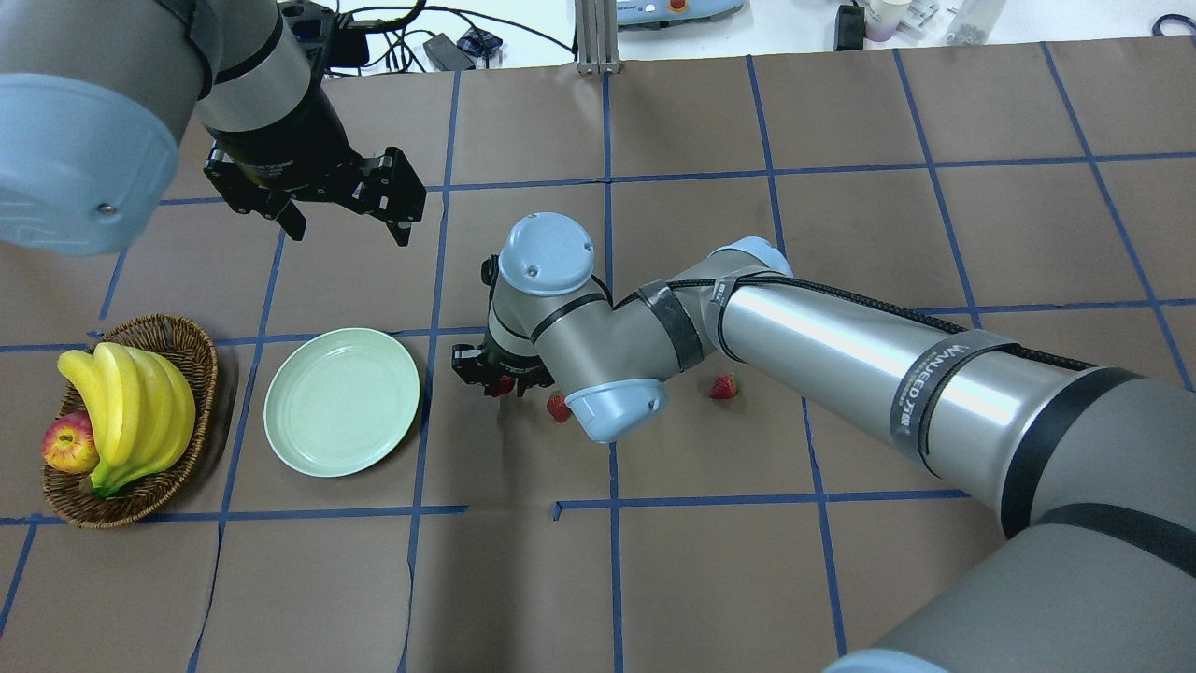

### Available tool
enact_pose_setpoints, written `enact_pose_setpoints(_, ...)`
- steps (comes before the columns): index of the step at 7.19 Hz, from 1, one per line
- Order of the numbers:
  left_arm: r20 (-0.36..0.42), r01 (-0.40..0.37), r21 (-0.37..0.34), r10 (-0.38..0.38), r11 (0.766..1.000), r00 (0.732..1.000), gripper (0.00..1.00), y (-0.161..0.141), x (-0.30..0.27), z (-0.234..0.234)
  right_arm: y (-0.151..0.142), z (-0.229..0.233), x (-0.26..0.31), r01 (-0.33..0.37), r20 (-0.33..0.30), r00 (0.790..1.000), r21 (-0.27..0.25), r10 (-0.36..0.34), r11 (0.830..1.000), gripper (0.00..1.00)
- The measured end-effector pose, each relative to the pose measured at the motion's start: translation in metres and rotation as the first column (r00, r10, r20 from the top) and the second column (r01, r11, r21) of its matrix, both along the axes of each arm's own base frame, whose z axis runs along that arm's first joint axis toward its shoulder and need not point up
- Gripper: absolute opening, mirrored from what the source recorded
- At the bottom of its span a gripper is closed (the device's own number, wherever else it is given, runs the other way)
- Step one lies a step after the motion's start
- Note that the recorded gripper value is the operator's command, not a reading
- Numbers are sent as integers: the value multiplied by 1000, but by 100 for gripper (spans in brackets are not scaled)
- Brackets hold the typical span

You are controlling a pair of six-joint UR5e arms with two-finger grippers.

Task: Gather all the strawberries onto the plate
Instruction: 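Carry the strawberry beside the first one and release it with the right gripper, then move the right gripper to the last loose strawberry and grasp it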

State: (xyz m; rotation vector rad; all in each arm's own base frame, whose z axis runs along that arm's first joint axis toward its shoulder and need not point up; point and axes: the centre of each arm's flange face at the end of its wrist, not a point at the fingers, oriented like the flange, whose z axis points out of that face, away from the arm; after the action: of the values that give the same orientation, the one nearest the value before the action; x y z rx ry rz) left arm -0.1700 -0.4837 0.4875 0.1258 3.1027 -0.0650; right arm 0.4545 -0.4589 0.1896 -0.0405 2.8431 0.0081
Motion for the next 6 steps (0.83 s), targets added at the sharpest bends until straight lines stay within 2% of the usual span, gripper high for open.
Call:
enact_pose_setpoints(2, 1, -1, -2, 1, 1000, 1000, 100, 0, 0, 1, -3, 21, -11, 14, -31, 999, -13, -14, 1000, 100)
enact_pose_setpoints(4, 1, -1, -4, 1, 1000, 1000, 100, 0, 1, 1, -22, 61, -69, 72, -170, 983, -26, -76, 997, 100)
enact_pose_setpoints(5, 1, -2, -5, 2, 1000, 1000, 100, -1, 1, 2, -32, 66, -104, 80, -244, 966, -17, -82, 997, 100)
enact_pose_setpoints(6, 1, -2, -5, 2, 1000, 1000, 100, -1, 1, 2, -38, 57, -139, 51, -322, 946, 10, -46, 999, 100)
